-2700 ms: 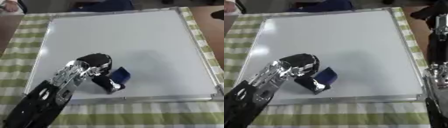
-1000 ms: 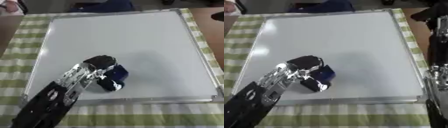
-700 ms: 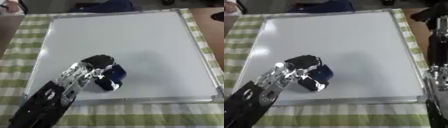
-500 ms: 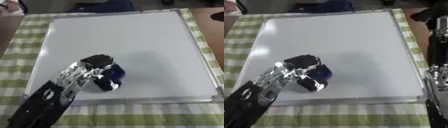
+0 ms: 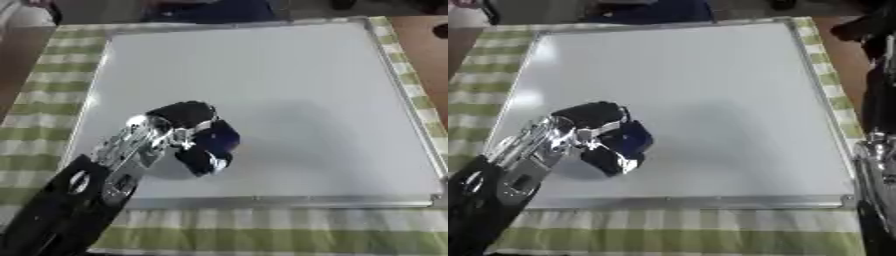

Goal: Wipe the whiteboard clean with a brush.

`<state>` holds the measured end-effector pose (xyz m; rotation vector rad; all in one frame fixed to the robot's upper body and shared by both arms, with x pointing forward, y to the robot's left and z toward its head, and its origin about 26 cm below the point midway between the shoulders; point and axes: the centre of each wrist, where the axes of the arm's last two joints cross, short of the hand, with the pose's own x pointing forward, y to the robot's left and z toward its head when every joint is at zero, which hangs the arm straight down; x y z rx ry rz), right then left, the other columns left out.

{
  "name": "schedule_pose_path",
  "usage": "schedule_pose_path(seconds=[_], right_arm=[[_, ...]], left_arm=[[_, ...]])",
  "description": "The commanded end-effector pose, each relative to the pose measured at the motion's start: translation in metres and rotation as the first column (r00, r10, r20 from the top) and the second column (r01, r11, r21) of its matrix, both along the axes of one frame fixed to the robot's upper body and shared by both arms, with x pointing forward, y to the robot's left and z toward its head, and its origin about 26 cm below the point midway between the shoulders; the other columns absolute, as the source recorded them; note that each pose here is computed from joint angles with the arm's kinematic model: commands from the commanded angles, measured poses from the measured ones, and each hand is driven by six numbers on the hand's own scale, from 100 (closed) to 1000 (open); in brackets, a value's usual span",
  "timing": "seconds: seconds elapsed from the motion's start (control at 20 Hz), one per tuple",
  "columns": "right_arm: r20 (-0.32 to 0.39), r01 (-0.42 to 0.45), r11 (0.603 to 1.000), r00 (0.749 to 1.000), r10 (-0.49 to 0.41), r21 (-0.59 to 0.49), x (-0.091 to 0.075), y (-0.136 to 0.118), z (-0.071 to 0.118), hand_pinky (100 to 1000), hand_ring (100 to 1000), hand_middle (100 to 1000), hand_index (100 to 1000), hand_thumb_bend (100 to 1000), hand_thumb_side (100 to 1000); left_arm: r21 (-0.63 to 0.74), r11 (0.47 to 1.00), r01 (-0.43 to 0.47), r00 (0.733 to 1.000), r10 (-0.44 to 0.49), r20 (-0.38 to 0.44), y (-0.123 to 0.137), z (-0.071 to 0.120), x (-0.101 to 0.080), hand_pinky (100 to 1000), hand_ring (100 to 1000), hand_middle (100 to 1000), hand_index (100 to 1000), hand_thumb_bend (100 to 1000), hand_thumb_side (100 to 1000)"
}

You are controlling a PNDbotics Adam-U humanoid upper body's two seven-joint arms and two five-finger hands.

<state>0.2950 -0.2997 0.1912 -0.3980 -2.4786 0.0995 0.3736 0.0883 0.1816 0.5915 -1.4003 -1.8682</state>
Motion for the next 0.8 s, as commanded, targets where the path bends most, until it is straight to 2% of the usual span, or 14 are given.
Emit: schedule_pose_path(seconds=[0.05,0.65,0.8], right_arm=[[0.037,-0.002,1.000,0.999,0.002,-0.020,-0.002,-0.001,0.010,699,618,492,499,100,920],[0.057,0.010,1.000,0.998,-0.009,-0.015,-0.002,-0.002,0.011,698,618,491,498,100,917],[0.059,0.013,1.000,0.998,-0.012,-0.014,-0.002,-0.003,0.011,698,618,491,499,100,919]], left_arm=[[-0.013,1.000,-0.020,0.999,0.021,0.028,0.012,0.014,0.001,433,551,372,100,171,445],[-0.034,0.998,-0.062,0.998,0.063,0.028,0.028,0.024,0.001,424,543,354,100,133,441],[-0.028,0.997,-0.075,0.996,0.076,0.036,0.034,0.026,0.002,426,545,354,100,154,446]])
